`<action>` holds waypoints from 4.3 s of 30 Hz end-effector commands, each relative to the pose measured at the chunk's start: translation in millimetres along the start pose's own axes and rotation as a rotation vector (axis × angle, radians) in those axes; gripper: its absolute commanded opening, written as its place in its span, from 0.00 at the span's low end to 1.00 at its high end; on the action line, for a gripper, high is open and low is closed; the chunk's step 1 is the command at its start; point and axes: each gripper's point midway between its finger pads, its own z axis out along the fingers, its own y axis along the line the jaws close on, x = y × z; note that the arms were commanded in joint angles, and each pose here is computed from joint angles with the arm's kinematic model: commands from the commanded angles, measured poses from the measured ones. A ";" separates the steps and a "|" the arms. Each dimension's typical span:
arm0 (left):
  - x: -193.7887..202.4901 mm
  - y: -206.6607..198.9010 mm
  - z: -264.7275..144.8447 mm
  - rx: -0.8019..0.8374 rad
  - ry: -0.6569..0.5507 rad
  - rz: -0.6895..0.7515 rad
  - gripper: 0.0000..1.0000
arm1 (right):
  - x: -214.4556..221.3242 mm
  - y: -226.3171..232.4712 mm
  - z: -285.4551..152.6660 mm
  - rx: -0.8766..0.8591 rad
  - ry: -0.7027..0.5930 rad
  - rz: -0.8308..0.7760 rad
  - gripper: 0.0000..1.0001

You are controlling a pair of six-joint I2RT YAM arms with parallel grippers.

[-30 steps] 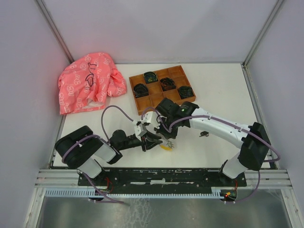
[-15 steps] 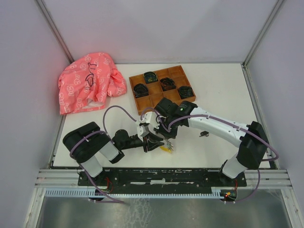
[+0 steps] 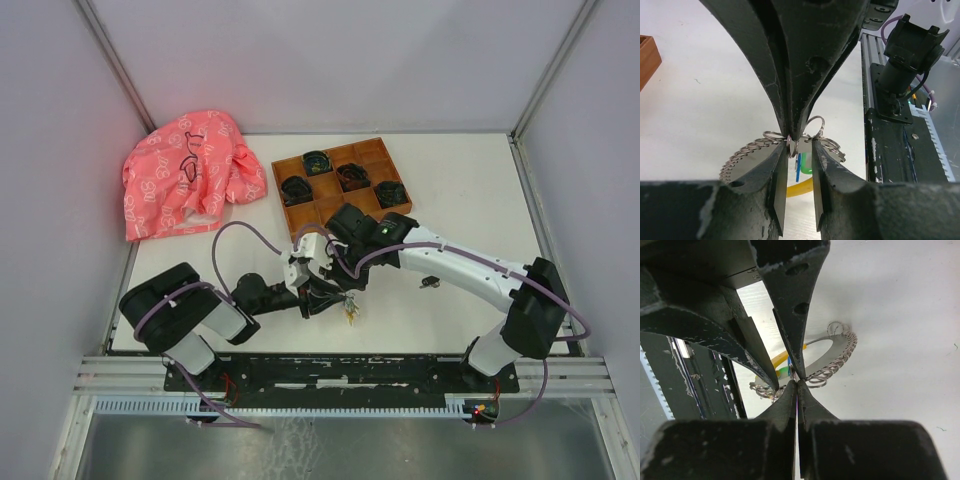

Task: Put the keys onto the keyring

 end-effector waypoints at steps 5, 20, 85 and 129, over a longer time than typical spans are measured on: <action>-58.5 -2.9 1.8 -0.001 -0.213 0.097 0.25 | 3.0 11.8 -3.8 -0.036 0.002 -0.073 0.01; -57.1 -3.7 -0.5 0.001 -0.209 0.115 0.21 | 12.4 9.5 -0.3 -0.025 0.031 -0.095 0.01; -67.4 -3.0 -0.5 -0.011 -0.238 0.124 0.03 | -14.8 -5.9 -11.5 0.001 -0.650 0.079 0.15; -46.6 -18.1 11.6 0.130 -0.164 0.081 0.30 | 8.6 7.3 -9.5 0.005 0.015 -0.085 0.01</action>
